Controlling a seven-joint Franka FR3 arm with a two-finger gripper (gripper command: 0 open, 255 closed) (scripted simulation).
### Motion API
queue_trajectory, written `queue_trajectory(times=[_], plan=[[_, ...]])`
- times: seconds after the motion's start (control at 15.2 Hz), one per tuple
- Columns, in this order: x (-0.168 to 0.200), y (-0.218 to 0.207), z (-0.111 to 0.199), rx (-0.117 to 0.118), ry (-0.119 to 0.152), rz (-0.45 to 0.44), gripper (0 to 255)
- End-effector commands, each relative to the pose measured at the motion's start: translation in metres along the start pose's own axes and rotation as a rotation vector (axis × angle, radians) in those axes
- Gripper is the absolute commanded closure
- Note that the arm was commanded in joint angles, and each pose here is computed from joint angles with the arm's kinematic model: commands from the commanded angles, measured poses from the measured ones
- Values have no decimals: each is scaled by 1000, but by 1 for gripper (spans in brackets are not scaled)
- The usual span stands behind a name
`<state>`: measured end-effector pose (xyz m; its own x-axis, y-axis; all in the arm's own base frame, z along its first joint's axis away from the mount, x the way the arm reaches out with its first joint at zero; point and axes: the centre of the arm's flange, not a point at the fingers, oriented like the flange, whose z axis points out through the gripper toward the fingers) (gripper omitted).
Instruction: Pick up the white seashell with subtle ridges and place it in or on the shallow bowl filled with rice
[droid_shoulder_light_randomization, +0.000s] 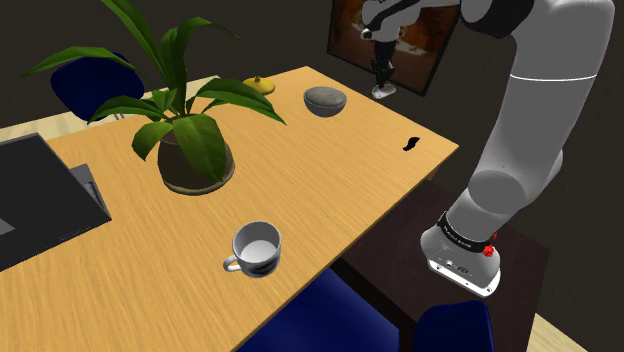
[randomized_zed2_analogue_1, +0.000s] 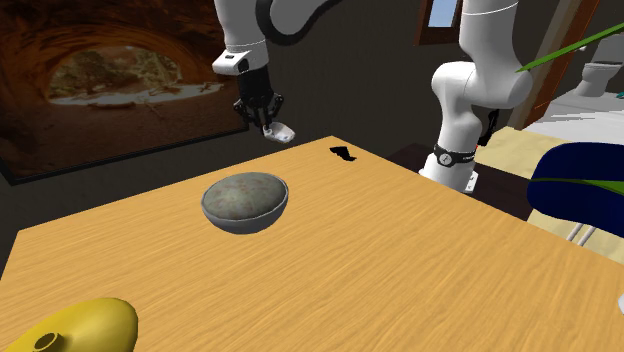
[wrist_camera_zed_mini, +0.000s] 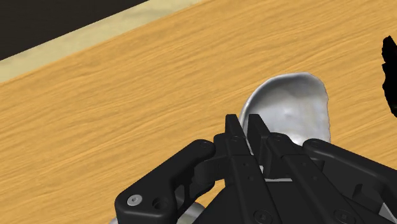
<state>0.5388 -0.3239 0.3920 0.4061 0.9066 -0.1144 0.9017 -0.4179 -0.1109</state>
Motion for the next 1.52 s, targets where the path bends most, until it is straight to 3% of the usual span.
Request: queue_trajectory(times=[0.0, 0.59, 1.45], plan=[[-1, -2, -11, 0, 0, 0, 255], [-6, -7, -54, 0, 0, 0, 255], [140, 72, -95, 0, 0, 0, 255]])
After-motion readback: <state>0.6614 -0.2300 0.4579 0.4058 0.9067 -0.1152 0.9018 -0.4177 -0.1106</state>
